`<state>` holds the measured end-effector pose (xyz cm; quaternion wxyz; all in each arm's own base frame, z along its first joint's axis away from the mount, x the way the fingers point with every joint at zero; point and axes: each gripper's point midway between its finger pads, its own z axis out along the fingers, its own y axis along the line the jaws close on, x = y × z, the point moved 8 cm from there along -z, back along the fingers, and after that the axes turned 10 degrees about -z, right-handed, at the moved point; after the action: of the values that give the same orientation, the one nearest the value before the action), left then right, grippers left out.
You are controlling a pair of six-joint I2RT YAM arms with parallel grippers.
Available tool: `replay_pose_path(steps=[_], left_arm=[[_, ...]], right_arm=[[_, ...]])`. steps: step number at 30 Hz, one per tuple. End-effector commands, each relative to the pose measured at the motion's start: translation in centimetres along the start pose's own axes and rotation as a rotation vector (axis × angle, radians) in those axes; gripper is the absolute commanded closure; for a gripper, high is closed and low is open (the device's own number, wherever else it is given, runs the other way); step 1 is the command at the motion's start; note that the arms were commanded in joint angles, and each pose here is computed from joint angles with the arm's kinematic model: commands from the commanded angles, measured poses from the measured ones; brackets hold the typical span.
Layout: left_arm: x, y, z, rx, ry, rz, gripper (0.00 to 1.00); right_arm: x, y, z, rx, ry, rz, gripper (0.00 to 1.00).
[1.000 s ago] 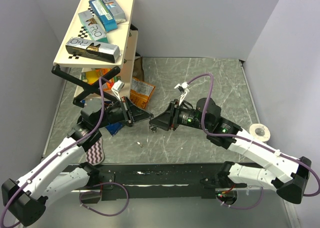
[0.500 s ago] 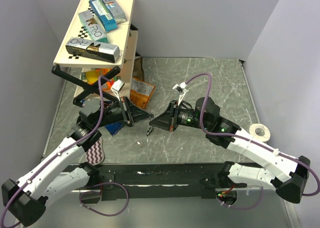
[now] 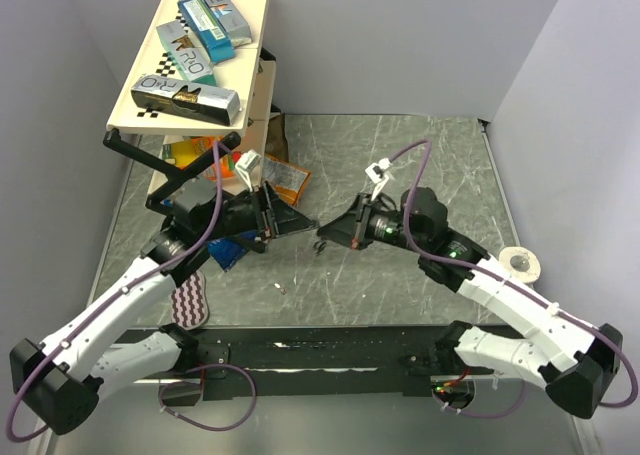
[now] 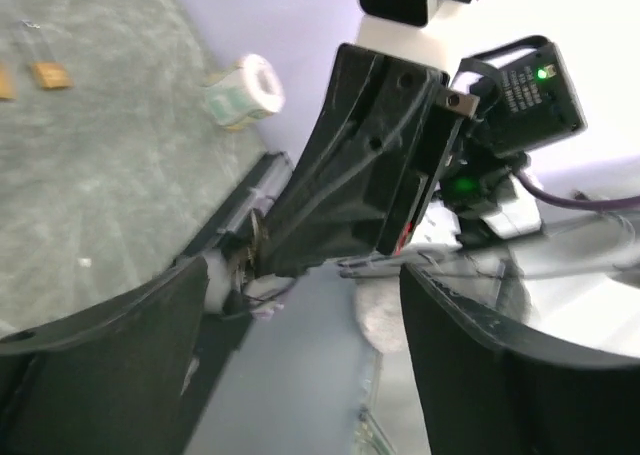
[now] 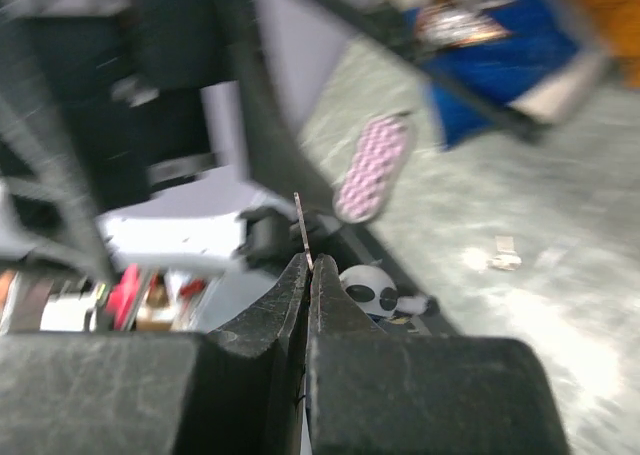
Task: Unlock with the key
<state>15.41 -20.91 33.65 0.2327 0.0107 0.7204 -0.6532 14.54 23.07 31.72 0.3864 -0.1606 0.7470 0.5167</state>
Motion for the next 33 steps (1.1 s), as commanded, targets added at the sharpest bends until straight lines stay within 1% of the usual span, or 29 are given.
replay_pose_path(steps=[1,3,4,5,6,7,8,9,10,11,12,13,14,15,16,20,22,24,26,27,28,29,30,32,33], left_arm=[[-0.9,0.7,1.2,-0.143,0.007,0.059,0.14],[-1.4,0.5,2.2,-0.182,-0.009,0.075,0.13],[-1.3,1.6,3.1,-0.241,0.007,0.061,0.13],[-1.3,2.0,3.8,-0.279,-0.010,0.061,0.13],[-1.7,1.8,4.4,-0.301,-0.023,0.064,0.13],[-1.6,3.2,5.4,-0.371,-0.008,0.039,0.12],[-1.4,3.6,6.1,-0.397,0.002,0.037,0.11],[-1.9,3.5,6.9,-0.415,-0.017,0.057,0.10],[-1.7,5.0,8.2,-0.462,0.006,0.051,0.10],[-1.2,5.2,9.2,-0.475,0.025,0.063,0.10],[-1.5,4.7,10.1,-0.469,0.024,0.088,0.10],[-1.2,6.1,11.5,-0.505,0.053,0.081,0.11],[-1.1,6.6,12.1,-0.536,0.069,0.074,0.11],[-1.7,6.0,12.8,-0.539,0.057,0.075,0.11],[-1.7,7.1,13.5,-0.570,0.070,0.064,0.12],[-1.7,7.7,14.2,-0.570,0.076,0.058,0.12],[-1.8,7.4,14.4,-0.534,0.063,0.061,0.12],[-1.6,7.5,14.7,-0.531,0.057,0.072,0.12],[-1.1,7.3,15.7,-0.538,0.064,0.100,0.13],[-0.6,8.2,16.3,-0.569,0.095,0.106,0.13],[-0.3,7.5,17.1,-0.557,0.104,0.121,0.13],[0.0,7.7,17.5,-0.565,0.117,0.129,0.13],[0.5,8.7,18.2,-0.590,0.138,0.125,0.14],[0.5,8.5,19.3,-0.582,0.140,0.130,0.14],[0.8,9.3,20.0,-0.596,0.153,0.128,0.14]], right_arm=[[-1.2,-3.5,-2.5,0.142,-0.068,0.062,1.00],[-1.3,-4.3,-3.6,0.198,-0.072,0.052,1.00],[-2.1,-4.8,-4.3,0.244,-0.094,0.051,1.00],[-2.4,-5.1,-5.0,0.298,-0.115,0.042,1.00],[-2.0,-5.8,-5.8,0.371,-0.096,0.069,1.00],[-2.4,-5.8,-6.4,0.411,-0.118,0.074,1.00],[-2.8,-6.2,-7.3,0.461,-0.158,0.077,1.00],[-2.8,-6.5,-7.9,0.496,-0.163,0.087,1.00],[-3.1,-6.4,-8.4,0.511,-0.182,0.087,1.00],[-3.4,-6.4,-9.0,0.535,-0.206,0.092,1.00],[-3.3,-6.6,-9.5,0.576,-0.210,0.099,1.00],[-3.8,-6.2,-9.9,0.588,-0.228,0.095,1.00],[-4.0,-6.1,-10.2,0.600,-0.234,0.090,1.00],[-4.2,-6.1,-10.4,0.606,-0.239,0.087,1.00],[-4.4,-5.7,-10.6,0.601,-0.242,0.084,1.00],[-4.3,-5.4,-10.8,0.594,-0.237,0.081,1.00],[-4.0,-5.4,-11.0,0.596,-0.243,0.084,1.00],[-3.7,-5.5,-11.1,0.602,-0.248,0.093,1.00],[-3.4,-5.6,-11.4,0.617,-0.256,0.098,1.00],[-3.4,-5.6,-11.5,0.622,-0.257,0.099,1.00],[-3.5,-5.4,-11.6,0.624,-0.263,0.095,1.00],[-3.5,-5.4,-11.8,0.631,-0.262,0.093,1.00],[-3.8,-4.9,-12.0,0.624,-0.274,0.081,1.00],[-3.9,-4.6,-12.5,0.640,-0.284,0.066,1.00],[-4.1,-4.2,-12.9,0.641,-0.297,0.058,1.00]])
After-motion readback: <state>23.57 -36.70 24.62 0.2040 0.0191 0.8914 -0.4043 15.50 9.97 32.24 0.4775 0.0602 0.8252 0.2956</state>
